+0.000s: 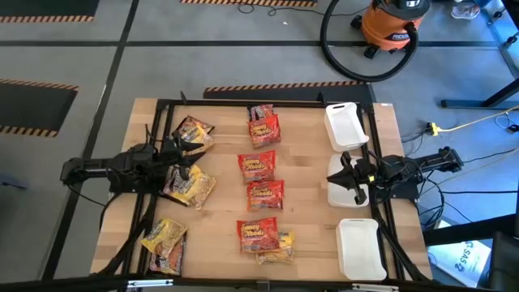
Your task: Sort Maruchan noodles
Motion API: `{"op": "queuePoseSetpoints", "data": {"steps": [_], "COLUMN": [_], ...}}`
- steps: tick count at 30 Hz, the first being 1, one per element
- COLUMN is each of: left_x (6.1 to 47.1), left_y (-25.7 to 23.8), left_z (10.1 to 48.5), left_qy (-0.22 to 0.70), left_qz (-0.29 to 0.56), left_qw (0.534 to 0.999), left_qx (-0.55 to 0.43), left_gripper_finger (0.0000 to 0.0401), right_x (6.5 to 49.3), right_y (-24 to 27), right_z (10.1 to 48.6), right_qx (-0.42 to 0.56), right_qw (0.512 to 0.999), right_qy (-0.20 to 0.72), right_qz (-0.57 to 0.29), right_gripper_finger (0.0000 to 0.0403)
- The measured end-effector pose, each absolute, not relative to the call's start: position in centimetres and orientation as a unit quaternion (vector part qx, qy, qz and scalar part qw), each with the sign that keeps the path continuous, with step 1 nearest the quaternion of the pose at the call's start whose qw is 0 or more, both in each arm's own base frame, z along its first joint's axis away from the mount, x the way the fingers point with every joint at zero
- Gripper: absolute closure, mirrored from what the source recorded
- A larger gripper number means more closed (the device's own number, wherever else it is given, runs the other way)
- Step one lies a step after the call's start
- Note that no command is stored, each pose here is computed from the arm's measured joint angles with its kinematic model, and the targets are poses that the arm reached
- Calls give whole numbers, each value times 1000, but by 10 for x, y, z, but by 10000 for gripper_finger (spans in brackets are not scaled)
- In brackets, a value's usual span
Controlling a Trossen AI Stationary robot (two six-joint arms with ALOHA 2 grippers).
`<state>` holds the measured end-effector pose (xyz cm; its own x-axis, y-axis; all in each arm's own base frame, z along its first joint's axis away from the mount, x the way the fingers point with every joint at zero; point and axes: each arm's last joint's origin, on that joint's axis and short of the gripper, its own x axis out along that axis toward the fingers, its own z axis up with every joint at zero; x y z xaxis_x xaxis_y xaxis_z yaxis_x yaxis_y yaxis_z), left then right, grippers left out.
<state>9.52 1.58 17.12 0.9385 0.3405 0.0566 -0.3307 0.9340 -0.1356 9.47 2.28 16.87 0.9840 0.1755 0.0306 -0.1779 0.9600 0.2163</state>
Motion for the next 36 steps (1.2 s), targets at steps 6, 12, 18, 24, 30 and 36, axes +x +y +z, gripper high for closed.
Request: {"op": "queuePoseSetpoints", "data": {"steps": [6,12,18,24,30,36], "left_x": [95,95,95,95,95,95], "left_y": [16,16,16,16,16,16], "left_z": [171,171,171,173,175,179], "left_qy": [-40,-40,-40,-50,-68,-93], "left_qz": [171,171,171,172,163,157], "left_qw": [983,983,983,982,977,970], "left_qx": [-62,-62,-62,-67,-120,-157], "left_gripper_finger": [254,254,254,254,254,254], "right_x": [95,95,95,95,95,95], "right_y": [23,23,22,21,22,21], "right_z": [169,169,170,171,172,172], "right_qx": [110,110,111,124,125,112], "right_qw": [990,990,990,990,989,991], "right_qy": [-6,-6,-15,-24,-26,-28], "right_qz": [89,89,83,58,75,63], "right_gripper_finger": [393,393,393,393,393,393]}}
